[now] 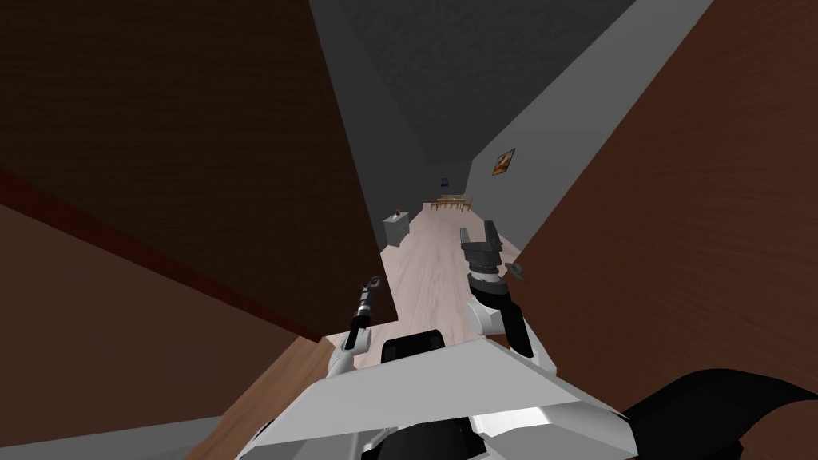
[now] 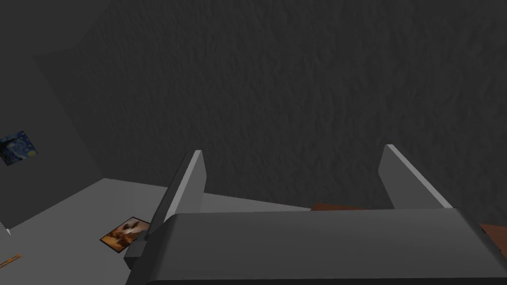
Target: Push the door open
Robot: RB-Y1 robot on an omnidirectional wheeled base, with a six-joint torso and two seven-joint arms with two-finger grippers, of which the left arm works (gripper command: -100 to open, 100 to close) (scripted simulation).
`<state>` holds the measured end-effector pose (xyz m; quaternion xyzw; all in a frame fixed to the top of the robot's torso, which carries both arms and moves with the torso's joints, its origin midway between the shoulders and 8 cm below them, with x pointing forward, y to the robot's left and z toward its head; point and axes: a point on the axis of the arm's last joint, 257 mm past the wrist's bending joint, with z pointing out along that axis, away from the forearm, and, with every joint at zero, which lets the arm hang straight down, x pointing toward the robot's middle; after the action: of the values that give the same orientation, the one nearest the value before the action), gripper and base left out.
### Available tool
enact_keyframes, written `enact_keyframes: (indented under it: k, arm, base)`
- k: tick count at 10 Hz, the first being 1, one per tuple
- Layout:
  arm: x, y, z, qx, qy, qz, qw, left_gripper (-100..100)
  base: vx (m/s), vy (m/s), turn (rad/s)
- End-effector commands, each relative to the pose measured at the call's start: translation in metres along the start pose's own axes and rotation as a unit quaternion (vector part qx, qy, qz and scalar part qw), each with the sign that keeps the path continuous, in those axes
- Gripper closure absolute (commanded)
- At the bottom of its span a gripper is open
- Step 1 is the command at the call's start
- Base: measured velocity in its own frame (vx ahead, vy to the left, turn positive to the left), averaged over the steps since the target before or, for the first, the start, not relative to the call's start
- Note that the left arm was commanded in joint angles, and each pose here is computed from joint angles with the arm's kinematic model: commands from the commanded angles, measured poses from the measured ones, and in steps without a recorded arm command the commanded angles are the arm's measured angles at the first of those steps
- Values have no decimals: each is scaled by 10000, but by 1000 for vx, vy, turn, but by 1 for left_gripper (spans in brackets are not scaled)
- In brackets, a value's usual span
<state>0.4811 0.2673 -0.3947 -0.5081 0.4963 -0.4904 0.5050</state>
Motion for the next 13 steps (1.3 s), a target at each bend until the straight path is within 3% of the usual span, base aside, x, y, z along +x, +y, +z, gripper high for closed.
enact_keyframes:
  k: [1, 8, 13]
  arm:
    - [0, 0, 0, 0, 0, 0, 10000, 100]
    - [-413, -20, -23, 23, -447, 20, 9990, 100]
    - [-726, -23, -73, 28, -812, 17, 9967, 100]
  base:
    - [64, -24, 22]
    - [177, -48, 42]
    - [191, -64, 55]
